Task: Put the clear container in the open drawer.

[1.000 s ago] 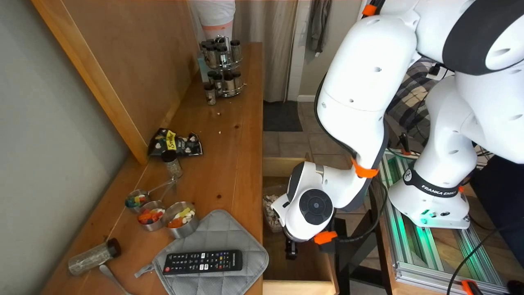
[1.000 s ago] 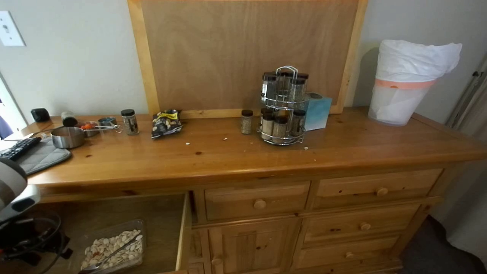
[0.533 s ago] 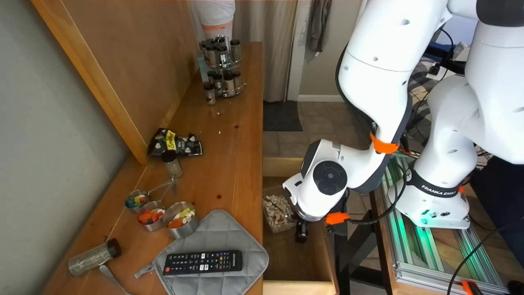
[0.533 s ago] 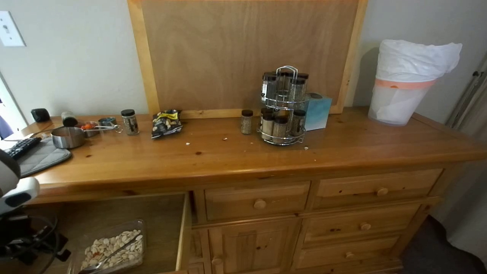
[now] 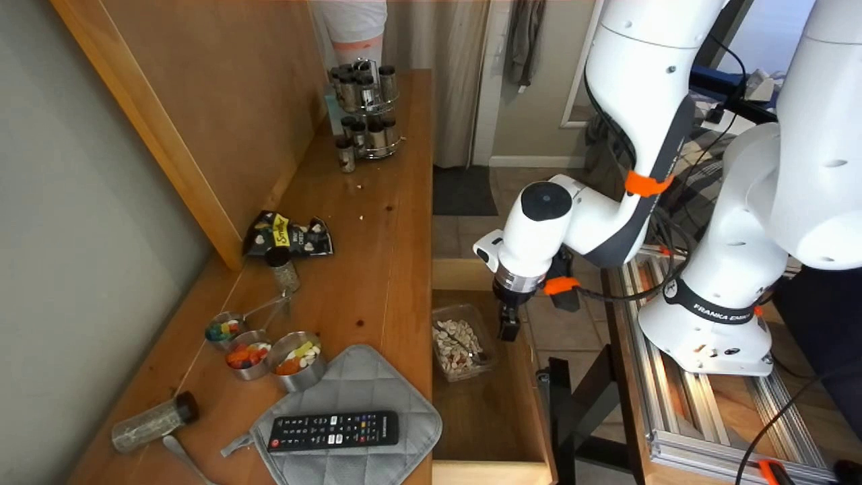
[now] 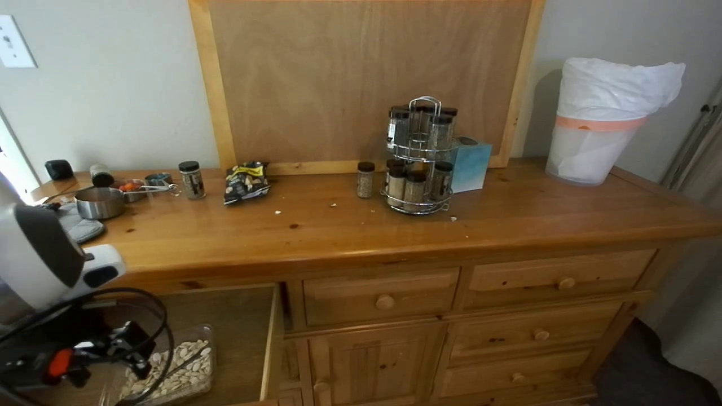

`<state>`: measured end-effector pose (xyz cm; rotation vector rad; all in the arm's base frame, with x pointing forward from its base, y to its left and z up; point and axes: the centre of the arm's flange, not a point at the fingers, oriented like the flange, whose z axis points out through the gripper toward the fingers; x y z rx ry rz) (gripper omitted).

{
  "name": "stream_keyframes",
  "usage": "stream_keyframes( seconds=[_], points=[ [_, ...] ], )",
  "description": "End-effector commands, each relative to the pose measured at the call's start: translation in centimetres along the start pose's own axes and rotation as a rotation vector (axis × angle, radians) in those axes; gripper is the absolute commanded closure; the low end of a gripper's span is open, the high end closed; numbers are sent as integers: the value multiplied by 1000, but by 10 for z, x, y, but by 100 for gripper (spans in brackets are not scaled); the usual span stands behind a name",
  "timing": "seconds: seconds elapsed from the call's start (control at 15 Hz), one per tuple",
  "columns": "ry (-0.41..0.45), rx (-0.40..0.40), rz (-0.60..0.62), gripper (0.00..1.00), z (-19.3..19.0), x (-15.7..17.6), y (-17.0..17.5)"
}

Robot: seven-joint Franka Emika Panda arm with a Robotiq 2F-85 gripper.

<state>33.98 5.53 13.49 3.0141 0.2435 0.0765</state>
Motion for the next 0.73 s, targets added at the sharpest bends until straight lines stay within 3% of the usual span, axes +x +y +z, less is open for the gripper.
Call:
stream_keyframes(
  seconds=[0.0, 0.27, 0.33, 0.67],
  points=[
    [-55, 49, 37, 0, -70, 17, 32],
    [-49, 196, 37, 0, -77, 34, 40],
    [-23, 121, 47, 0, -7, 27, 23],
    [-22, 126, 44, 0, -7, 28, 25]
  ],
)
